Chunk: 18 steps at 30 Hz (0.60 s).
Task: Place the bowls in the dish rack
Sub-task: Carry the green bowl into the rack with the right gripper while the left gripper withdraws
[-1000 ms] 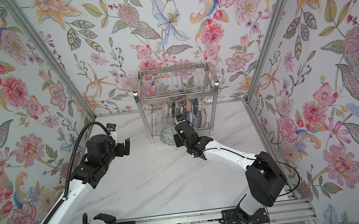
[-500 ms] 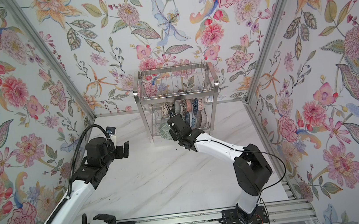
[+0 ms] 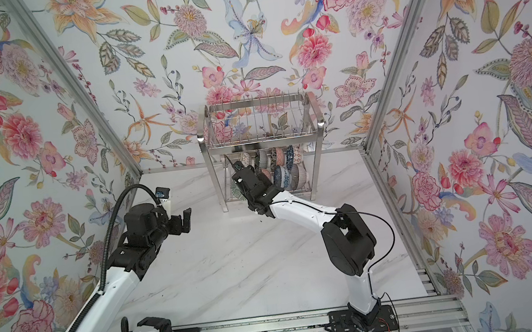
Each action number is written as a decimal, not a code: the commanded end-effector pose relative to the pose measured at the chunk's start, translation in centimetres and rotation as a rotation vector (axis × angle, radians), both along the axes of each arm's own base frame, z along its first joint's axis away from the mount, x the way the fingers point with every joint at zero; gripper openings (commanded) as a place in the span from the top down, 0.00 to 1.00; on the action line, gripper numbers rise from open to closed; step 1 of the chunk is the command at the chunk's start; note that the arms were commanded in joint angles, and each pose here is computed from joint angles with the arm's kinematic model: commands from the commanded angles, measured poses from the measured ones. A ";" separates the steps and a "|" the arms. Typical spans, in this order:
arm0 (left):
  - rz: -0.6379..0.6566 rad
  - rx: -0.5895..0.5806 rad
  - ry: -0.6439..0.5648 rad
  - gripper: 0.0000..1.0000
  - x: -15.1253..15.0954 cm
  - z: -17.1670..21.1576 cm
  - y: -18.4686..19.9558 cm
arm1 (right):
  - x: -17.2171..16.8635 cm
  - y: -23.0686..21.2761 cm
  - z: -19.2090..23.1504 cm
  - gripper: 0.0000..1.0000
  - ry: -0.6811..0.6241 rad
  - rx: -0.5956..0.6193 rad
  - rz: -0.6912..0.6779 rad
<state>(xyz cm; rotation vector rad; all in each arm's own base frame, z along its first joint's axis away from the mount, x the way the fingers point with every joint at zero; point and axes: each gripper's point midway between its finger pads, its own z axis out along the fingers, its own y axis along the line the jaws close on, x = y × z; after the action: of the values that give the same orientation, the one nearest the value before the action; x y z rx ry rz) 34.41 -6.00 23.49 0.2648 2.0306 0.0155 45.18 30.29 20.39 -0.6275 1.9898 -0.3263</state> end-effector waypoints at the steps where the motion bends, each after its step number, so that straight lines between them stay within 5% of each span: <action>1: 0.000 -0.018 -0.013 0.01 -0.2 0.2 0.1 | 1.4 0.5 2.8 1.00 -0.102 -0.029 -0.032; 18: -0.013 -0.027 -0.018 0.01 -0.4 0.4 0.0 | 6.3 2.6 1.6 1.00 -0.283 -0.394 -0.098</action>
<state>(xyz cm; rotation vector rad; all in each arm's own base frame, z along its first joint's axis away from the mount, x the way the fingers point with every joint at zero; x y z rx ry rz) 34.18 -6.07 23.83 0.2672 2.0184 0.0047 50.60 32.16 18.64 -0.7484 1.8038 -0.7686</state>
